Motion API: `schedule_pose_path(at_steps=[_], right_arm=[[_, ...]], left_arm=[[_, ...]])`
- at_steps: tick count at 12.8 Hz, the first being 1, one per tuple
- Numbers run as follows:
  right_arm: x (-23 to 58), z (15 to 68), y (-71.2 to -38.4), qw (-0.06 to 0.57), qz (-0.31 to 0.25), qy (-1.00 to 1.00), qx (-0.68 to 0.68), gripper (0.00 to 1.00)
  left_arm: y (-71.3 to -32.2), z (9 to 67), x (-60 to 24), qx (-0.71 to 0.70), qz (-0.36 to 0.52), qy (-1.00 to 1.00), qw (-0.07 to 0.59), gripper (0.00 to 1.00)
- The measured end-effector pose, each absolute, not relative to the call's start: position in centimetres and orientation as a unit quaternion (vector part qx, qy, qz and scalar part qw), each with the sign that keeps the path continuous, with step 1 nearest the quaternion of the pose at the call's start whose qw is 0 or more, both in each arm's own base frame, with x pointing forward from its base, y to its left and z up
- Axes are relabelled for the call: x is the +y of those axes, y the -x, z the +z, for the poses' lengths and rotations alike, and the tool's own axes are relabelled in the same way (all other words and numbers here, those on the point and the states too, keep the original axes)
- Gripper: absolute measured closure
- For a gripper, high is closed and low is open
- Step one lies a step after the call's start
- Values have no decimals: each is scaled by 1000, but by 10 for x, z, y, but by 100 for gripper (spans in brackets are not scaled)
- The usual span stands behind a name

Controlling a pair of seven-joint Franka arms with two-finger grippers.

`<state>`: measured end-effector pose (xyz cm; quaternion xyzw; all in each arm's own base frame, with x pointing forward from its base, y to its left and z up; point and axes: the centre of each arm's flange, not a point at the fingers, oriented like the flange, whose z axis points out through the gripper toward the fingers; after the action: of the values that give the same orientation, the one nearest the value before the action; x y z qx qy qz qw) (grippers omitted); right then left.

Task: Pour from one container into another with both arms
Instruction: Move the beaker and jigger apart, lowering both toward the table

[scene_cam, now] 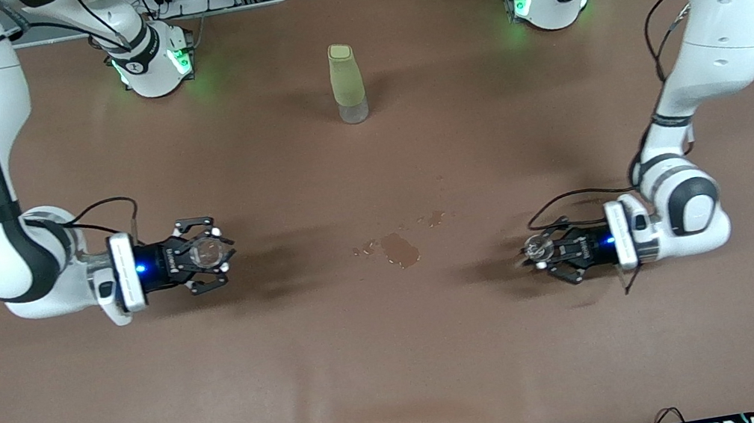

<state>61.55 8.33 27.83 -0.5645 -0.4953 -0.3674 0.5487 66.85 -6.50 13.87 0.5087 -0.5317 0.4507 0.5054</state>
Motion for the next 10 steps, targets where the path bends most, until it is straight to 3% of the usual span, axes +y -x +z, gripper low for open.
schedule_pose_path(at_steps=[5,10], right_arm=[[3,256,-601,493,-401,520,-571,84],[-60,199,-576,467,-441,480,-598,84]], left_arm=[[-628,115,12,-550,395,-501,539,79],[-603,98,71,-557,364,-520,536,79]])
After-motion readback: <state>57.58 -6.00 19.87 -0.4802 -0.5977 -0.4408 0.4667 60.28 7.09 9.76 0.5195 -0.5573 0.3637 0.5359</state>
